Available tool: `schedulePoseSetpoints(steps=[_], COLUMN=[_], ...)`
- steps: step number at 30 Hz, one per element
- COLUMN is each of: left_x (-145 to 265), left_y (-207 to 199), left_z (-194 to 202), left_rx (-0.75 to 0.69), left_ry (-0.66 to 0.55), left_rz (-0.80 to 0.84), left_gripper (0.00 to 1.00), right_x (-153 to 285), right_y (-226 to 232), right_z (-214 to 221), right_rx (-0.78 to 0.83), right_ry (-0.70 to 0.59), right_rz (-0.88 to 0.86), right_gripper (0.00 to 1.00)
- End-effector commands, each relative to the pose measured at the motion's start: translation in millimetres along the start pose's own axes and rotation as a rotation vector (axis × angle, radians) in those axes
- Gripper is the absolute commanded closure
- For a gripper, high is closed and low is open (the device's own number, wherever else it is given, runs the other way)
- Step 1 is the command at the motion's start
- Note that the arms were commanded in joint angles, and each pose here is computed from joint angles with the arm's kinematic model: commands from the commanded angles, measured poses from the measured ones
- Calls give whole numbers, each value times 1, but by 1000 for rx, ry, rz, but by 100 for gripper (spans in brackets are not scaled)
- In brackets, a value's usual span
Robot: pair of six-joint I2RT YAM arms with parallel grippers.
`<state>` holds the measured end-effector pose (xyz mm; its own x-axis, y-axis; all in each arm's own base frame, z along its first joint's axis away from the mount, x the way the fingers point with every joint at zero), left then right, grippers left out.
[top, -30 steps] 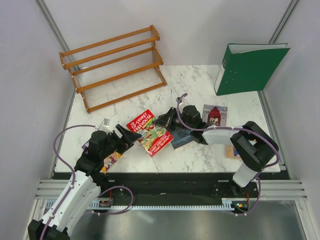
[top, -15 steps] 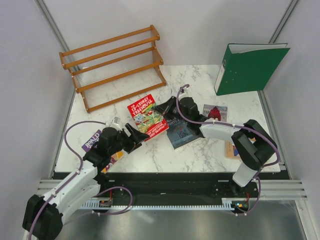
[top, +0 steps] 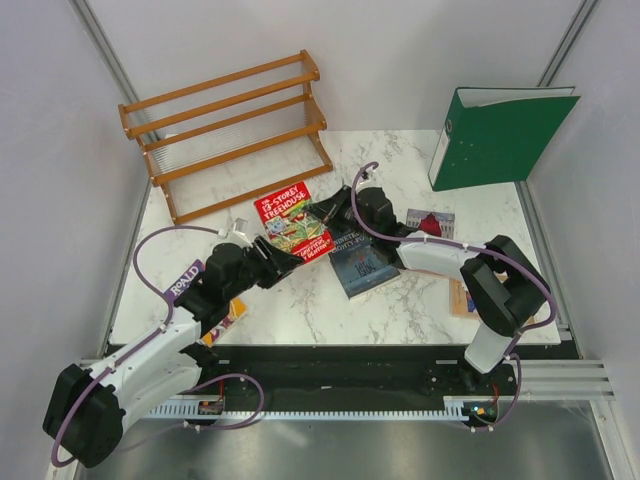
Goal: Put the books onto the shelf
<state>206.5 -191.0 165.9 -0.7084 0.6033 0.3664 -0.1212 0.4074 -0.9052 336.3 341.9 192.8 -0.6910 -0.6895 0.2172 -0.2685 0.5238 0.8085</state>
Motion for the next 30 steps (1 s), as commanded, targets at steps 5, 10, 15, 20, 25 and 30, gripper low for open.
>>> schedulePoseSetpoints(steps=[5, 10, 15, 20, 25, 30], left_x=[3, 7, 15, 23, 28, 15], left_y=[-41, -45, -67, -108, -133, -131], left_z=[-15, -20, -35, -56, -82, -104], left_rx=[-77, -103, -220, -336, -363, -276], left_ry=[-70, -90, -122, -160, -152, -23], left_rz=[134, 98, 47, 61, 72, 163], left_gripper=[98, 98, 98, 98, 98, 98], right_x=[1, 3, 22, 62, 91, 90], right_y=[16, 9, -10, -29, -50, -64], right_z=[-9, -7, -8, -20, -22, -16], right_rx=[-32, -22, 80, 184, 250, 239], right_ry=[-32, -13, -4, -49, -79, -37], right_rz=[-72, -68, 43, 192, 273, 301], right_gripper=[100, 83, 59, 47, 32, 31])
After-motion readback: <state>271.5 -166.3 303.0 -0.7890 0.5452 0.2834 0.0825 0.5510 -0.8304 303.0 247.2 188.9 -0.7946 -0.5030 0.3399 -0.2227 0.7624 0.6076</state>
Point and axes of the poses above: each gripper's point midway between its finger pads, its own x axis back along the fingers, its own y axis along the line the jaws close on, z = x × y, the point moved 4 cm from there along x, back along the fingers, and after that the axes turned 10 degrees about x, right-handed, at the moved point
